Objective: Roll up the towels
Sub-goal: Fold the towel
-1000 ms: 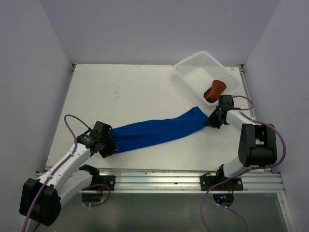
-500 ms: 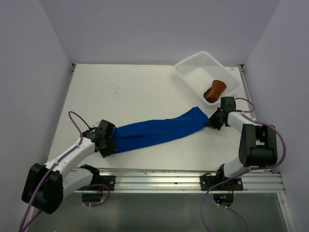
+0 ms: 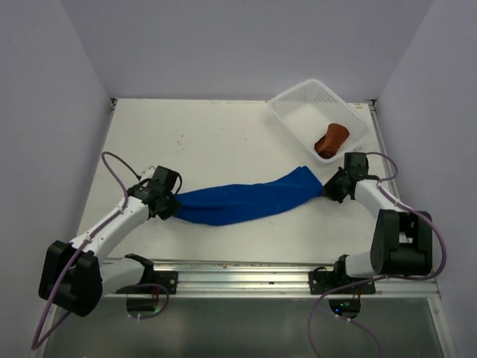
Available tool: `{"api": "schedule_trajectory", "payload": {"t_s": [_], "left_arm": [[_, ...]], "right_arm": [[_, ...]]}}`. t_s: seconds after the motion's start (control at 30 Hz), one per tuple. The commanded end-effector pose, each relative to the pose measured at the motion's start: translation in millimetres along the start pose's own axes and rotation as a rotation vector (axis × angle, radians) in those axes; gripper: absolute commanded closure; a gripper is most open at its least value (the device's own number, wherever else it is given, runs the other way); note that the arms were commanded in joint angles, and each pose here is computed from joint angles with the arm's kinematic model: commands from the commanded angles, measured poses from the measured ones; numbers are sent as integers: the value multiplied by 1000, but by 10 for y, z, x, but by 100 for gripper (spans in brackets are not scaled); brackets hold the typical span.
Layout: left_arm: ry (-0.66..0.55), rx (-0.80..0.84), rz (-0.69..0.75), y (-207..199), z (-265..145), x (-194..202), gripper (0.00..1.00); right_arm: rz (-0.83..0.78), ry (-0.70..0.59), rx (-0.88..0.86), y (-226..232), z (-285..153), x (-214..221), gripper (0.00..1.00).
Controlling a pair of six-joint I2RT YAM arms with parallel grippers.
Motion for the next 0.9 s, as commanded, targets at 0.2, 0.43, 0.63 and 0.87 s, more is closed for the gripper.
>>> {"api": "schedule_trajectory", "payload": {"t_s": [0.2,0.43,0.63,0.87], "left_arm": [[-275,180,-160,-107,-295,-1311,100],[-346,263,-266,22,-345,-2041,100],[-358,328,-246,-98,-287,-2329,100],[-361,390,-256,-66,-221,-2648,100]], "right_arm": [[-11,-128,-56,335,-597,-300,100],[8,-170,-103,693,-869,-518,100],[15,-144,-175,1028,-1046,-588,100],[4,-124,-201,1222,-1077,-549,100]]}}
Point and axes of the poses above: each gripper's point midway between its finger pads, its own z axis out along the fingers, its own y axis along the line the jaws close on, x = y × z, the point moved 4 cm from there along -z, back along the fingers, and after that the axes turned 14 degrees about z, right-handed, at the moved point
